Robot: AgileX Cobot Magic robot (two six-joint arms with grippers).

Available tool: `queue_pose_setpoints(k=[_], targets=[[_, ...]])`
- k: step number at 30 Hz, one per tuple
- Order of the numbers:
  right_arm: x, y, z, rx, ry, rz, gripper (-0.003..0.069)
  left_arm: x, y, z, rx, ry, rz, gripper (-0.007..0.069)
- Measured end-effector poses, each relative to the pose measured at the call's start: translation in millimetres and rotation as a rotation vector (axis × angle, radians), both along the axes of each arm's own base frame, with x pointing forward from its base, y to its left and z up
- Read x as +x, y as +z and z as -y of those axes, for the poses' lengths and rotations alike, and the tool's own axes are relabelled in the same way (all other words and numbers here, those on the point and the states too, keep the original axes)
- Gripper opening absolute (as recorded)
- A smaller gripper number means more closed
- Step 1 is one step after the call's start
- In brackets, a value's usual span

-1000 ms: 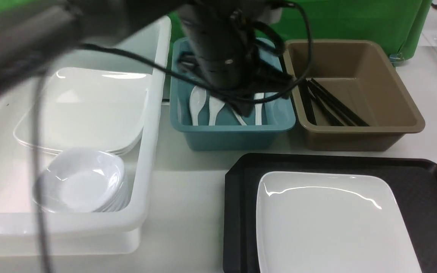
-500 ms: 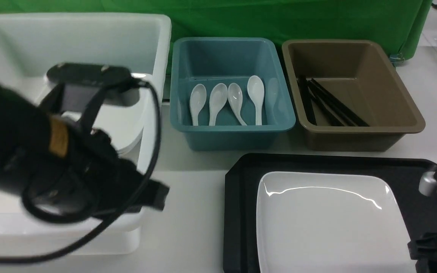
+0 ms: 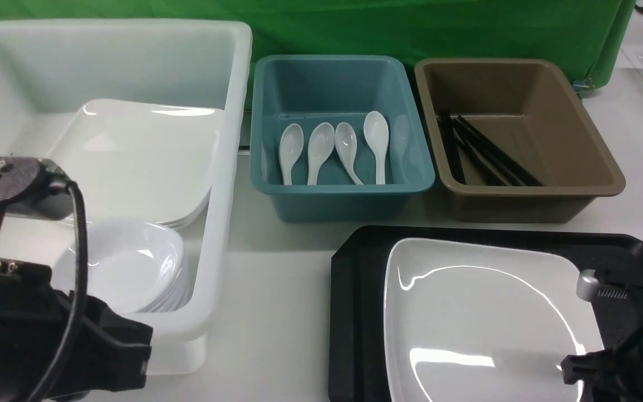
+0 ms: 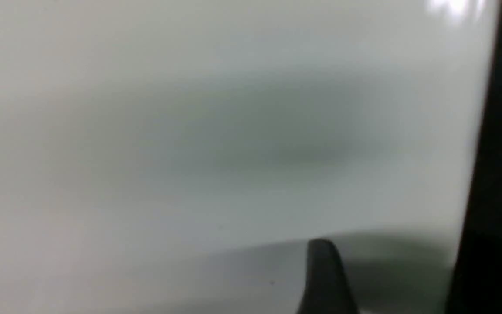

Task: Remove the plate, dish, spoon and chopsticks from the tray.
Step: Use the right arm to grab a plate from the dinner plate

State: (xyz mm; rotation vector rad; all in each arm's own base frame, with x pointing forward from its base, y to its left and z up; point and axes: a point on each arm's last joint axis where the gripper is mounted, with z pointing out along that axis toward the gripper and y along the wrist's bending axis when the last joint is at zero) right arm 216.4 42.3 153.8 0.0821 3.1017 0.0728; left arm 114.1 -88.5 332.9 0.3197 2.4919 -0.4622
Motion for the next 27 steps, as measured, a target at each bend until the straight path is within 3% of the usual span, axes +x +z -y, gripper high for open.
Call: queue_pose_setpoints(k=[4, 11, 18, 23, 27], targets=[[0.6, -0.2, -0.1, -0.002, 0.034, 0.000, 0.0188, 0.8, 0.2, -0.7, 0.008, 0.003, 0.010, 0.0008], [1.3, 5.2, 0.3, -0.005, 0.070, 0.034, 0.0165, 2.7, 0.2, -3.1, 0.040, 0.007, 0.035, 0.0008], [-4.1, 18.1, 1.2, 0.004, 0.070, 0.091, 0.0092, 3.4, 0.4, -3.9, 0.048, 0.011, 0.043, 0.0008], [-4.6, 23.6, 1.2, 0.007, 0.062, 0.098, 0.0123, 3.3, 0.4, -3.9, 0.048, 0.011, 0.042, 0.0008], [4.2, 36.5, 0.3, -0.001, 0.077, 0.107, 0.0278, 3.3, 0.4, -3.9, 0.038, 0.027, 0.035, 0.0008]])
